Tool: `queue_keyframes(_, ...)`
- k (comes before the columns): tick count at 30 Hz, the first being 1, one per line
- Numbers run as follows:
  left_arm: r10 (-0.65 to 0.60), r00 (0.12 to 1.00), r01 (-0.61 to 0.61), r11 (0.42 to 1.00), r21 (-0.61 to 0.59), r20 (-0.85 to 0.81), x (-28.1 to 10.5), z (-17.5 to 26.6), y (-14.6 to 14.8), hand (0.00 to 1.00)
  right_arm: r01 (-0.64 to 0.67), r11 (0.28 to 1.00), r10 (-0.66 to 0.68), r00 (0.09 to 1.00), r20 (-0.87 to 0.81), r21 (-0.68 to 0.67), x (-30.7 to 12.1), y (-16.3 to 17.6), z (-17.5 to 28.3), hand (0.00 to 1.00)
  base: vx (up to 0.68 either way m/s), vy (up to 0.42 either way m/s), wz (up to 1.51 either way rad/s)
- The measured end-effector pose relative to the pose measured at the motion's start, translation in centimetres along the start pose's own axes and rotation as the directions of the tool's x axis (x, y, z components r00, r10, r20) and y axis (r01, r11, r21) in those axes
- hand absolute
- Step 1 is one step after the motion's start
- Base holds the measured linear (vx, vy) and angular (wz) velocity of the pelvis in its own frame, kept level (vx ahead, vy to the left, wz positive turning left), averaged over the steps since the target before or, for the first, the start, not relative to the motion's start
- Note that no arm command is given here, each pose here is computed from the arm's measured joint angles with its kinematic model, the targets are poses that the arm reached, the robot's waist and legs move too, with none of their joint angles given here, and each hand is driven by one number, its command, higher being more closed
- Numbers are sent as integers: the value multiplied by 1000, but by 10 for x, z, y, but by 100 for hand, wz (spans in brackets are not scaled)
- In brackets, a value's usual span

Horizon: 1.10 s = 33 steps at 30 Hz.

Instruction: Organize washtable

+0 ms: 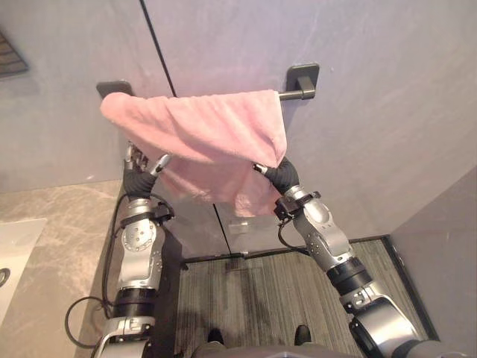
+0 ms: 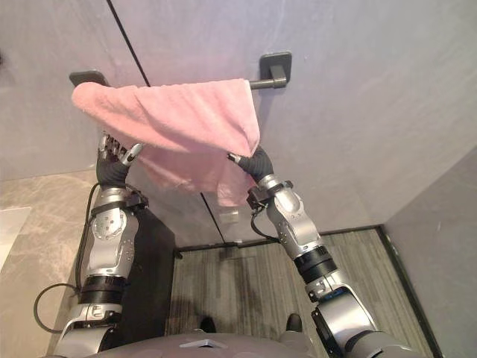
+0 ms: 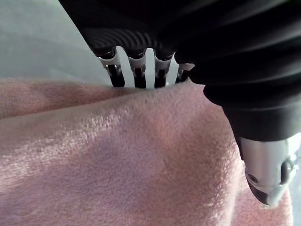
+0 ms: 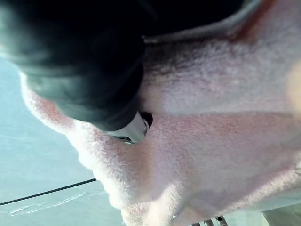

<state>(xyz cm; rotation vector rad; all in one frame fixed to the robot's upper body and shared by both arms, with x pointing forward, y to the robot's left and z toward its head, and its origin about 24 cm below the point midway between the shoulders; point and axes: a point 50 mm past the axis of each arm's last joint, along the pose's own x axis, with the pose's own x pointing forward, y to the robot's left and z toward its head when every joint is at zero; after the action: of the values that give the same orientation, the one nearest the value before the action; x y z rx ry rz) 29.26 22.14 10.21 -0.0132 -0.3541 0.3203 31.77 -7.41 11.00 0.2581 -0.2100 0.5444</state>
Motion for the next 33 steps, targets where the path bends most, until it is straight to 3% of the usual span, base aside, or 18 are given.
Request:
queue_keyframes(4, 8, 1000, -8, 1000, 0, -5, 2, -1, -3, 0, -20, 1000, 20, 1000, 4, -14, -5, 2, 1, 100, -10, 1, -3)
queue_keyframes(5, 14, 1000, -14, 1000, 1, -10, 3, -2, -4, 100, -31, 999, 31, 1000, 0, -16, -6, 5, 0, 100, -25, 1, -4)
queue_keyframes(11, 24, 999, -23, 999, 25, -22, 10, -4, -9, 100, -49, 999, 50, 999, 20, -15, -8, 10, 2, 100, -36, 10, -1)
queue_keyframes(20, -54, 998, 56, 997, 45, -39, 20, -6, -29, 100, -27, 1000, 28, 1000, 4, -11, -14, 6, -2, 100, -3, 3, -4)
queue_keyframes(33, -100, 995, 101, 993, 59, -21, 5, -6, -32, 100, 61, 998, -61, 998, 3, 25, -31, -3, -9, 100, 1, 1, 2)
